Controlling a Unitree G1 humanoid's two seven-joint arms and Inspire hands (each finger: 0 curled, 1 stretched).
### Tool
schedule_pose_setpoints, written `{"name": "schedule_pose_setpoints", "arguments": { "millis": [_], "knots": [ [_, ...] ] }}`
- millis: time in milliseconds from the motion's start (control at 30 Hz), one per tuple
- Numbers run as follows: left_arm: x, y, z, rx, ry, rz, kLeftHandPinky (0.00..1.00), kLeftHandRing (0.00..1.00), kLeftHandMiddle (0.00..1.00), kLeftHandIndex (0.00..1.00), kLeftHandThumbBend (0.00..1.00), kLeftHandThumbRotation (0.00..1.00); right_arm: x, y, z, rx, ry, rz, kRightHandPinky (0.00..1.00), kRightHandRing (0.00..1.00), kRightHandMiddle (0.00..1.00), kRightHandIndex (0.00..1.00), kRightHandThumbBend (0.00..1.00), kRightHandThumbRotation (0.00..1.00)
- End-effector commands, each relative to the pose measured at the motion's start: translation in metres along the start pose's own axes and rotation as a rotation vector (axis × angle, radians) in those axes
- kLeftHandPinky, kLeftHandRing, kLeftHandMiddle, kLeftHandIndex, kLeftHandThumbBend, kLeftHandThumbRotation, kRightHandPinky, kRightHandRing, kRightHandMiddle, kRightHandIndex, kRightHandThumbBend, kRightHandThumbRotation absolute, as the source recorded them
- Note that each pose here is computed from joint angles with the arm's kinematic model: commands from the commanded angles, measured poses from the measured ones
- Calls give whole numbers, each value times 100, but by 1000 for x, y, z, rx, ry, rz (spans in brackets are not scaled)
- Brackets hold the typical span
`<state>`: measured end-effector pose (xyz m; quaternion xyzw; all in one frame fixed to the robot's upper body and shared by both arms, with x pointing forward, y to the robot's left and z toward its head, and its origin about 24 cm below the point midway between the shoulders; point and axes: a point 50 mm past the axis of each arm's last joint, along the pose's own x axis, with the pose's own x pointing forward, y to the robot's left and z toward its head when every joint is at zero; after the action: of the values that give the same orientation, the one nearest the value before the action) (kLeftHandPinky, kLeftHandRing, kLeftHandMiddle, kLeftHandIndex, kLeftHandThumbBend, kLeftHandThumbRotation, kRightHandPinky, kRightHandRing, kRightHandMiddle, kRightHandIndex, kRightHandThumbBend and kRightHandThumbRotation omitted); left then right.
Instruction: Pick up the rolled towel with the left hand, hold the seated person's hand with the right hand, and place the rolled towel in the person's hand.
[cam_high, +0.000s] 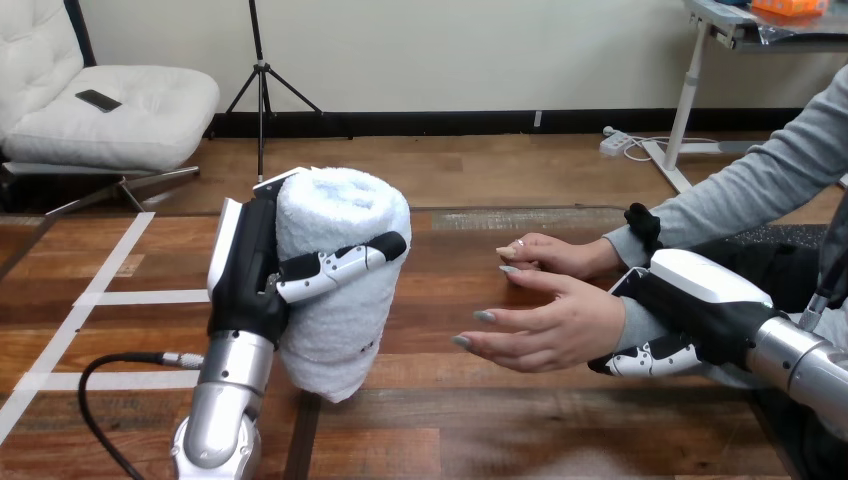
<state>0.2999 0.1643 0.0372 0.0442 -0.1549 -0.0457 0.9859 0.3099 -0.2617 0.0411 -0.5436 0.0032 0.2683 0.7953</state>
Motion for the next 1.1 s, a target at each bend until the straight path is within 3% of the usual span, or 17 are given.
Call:
{"name": "schedule_pose_setpoints", "arguments": {
  "millis": [0,567,1067],
  "knots": [
    [39,2,31,6,-152,17,27,32,38,40,66,0,11,-21,18,-6,-91,-85,17,20,25,27,52,36],
    [50,-6,27,-19,-120,29,28,32,38,40,64,0,13,-23,23,-10,-119,-97,21,24,29,35,53,34],
    [55,-15,24,-56,-100,29,29,33,38,41,65,0,14,-24,25,-14,-129,-97,18,21,26,31,54,33]
  ]
}}
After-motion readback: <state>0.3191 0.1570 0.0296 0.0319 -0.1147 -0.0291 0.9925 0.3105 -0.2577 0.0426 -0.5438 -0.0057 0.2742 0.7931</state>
